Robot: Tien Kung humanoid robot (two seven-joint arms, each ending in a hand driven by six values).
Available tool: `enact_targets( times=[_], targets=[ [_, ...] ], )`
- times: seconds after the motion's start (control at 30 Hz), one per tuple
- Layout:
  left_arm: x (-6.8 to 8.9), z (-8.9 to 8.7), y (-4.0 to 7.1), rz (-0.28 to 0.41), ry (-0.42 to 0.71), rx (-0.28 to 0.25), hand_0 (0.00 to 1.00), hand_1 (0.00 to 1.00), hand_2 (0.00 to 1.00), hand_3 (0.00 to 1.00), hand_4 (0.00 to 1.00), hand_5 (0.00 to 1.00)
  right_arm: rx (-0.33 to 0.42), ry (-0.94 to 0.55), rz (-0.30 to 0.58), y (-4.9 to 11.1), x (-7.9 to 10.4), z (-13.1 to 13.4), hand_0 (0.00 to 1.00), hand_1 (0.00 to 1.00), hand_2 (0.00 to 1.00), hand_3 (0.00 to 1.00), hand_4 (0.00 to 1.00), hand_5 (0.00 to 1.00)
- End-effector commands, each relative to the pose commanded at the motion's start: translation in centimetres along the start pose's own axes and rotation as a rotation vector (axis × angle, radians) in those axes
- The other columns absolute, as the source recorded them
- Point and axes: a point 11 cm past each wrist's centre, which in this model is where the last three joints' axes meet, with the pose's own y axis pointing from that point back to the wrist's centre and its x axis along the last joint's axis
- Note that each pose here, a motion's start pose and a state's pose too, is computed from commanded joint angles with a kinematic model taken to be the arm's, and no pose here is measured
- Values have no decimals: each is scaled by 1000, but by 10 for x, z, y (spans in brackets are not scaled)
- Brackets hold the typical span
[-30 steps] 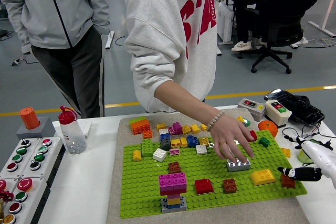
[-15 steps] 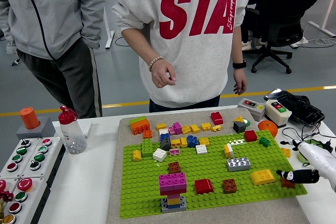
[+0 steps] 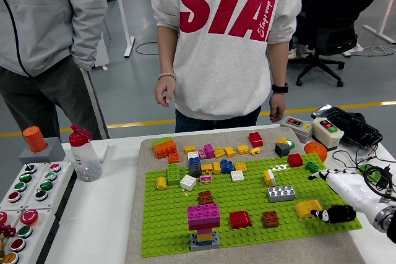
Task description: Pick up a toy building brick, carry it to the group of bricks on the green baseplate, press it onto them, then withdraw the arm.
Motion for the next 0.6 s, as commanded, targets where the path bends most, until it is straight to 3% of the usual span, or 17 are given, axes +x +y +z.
enact_targets(
  times=[0.6],
  targets=[
    [1, 1, 0, 2, -2, 1, 652, 686, 677, 573, 282, 998, -2, 84, -79, -13, -16, -2, 958, 812, 817, 735, 788, 275]
  ],
)
